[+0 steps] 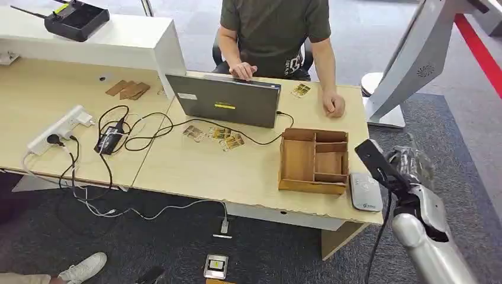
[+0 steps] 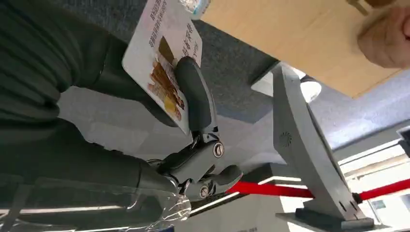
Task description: Pass the card to the sensor for recognition and then transmit it.
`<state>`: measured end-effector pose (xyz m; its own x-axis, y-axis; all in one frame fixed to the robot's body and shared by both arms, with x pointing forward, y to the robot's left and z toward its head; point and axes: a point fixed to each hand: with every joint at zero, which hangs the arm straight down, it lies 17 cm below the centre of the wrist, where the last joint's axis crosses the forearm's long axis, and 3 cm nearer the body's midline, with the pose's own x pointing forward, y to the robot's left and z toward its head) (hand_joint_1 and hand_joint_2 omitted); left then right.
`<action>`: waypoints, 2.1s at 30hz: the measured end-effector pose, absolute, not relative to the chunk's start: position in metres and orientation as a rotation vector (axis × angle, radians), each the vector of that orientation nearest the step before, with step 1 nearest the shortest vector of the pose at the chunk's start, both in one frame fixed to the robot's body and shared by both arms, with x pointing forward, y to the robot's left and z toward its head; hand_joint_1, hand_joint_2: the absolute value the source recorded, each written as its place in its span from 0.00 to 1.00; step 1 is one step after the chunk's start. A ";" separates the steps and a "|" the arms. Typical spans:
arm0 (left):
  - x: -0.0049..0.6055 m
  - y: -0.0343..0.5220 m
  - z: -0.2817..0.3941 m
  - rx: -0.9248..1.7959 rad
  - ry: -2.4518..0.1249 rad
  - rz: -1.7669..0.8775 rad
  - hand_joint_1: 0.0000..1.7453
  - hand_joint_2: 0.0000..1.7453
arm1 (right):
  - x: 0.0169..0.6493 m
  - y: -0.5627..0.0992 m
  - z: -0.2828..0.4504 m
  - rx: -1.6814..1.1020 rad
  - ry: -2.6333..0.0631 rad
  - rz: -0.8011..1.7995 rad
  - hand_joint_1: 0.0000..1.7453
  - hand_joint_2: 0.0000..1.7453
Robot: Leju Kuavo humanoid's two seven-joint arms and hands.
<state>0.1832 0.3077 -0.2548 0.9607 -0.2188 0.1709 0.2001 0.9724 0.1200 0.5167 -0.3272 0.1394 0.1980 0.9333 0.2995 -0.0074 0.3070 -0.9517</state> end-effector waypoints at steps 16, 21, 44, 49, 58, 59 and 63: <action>0.186 0.312 -0.254 0.109 -0.184 -0.225 0.00 1.00 | 0.500 -0.318 0.081 -0.900 -1.050 0.967 1.00 1.00; 0.186 0.311 -0.254 0.108 -0.179 -0.228 0.00 1.00 | 0.498 -0.323 0.068 -0.914 -1.014 0.991 1.00 1.00; 0.184 0.311 -0.254 0.104 -0.175 -0.227 0.00 1.00 | 0.501 -0.326 0.047 -0.933 -0.975 1.010 1.00 1.00; 0.184 0.311 -0.254 0.104 -0.174 -0.225 0.00 1.00 | 0.505 -0.323 0.054 -0.938 -1.012 0.973 1.00 1.00; 0.184 0.311 -0.254 0.104 -0.177 -0.227 0.00 1.00 | 0.525 -0.306 0.110 -0.977 -1.218 0.825 1.00 1.00; 0.184 0.311 -0.254 0.104 -0.179 -0.229 0.00 1.00 | 0.527 -0.302 0.118 -0.980 -1.256 0.812 1.00 1.00; 0.186 0.310 -0.254 0.105 -0.184 -0.234 0.00 1.00 | 0.536 -0.281 0.149 -0.957 -1.406 0.766 1.00 1.00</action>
<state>0.1859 0.3103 -0.2536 0.9561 -0.2394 0.1688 0.2203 0.9675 0.1242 0.5358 -0.2810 0.1493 0.0498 0.8918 0.4496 0.1060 0.4429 -0.8903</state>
